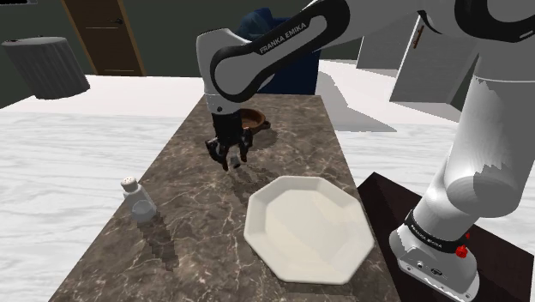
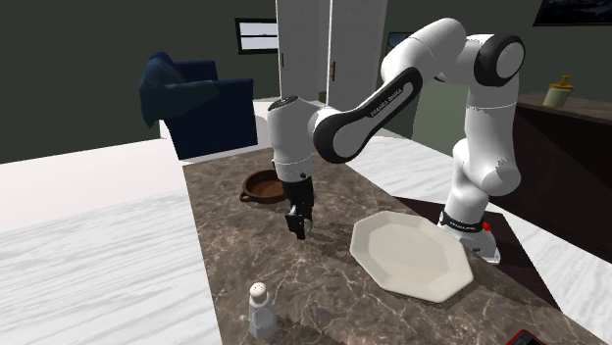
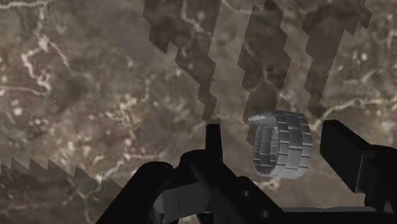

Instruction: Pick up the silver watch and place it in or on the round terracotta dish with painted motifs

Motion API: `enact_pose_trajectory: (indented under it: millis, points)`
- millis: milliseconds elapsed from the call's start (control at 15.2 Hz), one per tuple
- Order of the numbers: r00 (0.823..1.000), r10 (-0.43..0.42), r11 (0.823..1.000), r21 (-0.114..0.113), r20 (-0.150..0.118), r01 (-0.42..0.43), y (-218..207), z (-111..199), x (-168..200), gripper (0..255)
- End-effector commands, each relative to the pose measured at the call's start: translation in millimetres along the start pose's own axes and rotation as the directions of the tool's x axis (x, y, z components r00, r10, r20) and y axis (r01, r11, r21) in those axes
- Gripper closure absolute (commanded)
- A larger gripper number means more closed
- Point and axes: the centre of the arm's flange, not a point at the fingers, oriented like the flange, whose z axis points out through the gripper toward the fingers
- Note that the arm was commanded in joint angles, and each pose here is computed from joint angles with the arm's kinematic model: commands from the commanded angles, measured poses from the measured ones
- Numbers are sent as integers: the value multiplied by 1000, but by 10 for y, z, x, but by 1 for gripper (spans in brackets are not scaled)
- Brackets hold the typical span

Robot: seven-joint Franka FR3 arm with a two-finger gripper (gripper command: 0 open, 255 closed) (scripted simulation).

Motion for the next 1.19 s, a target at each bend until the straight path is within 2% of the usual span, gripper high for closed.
enact_pose_trajectory:
  millis: [0, 528, 1122]
  points:
    - [1000, 0, 1000, 0, 0, 0, 0, 0, 0, 255]
    - [1000, 0, 1000, 0, 0, 0, 0, 1, 0, 255]
    - [1000, 0, 1000, 0, 0, 0, -13, -469, -71, 255]
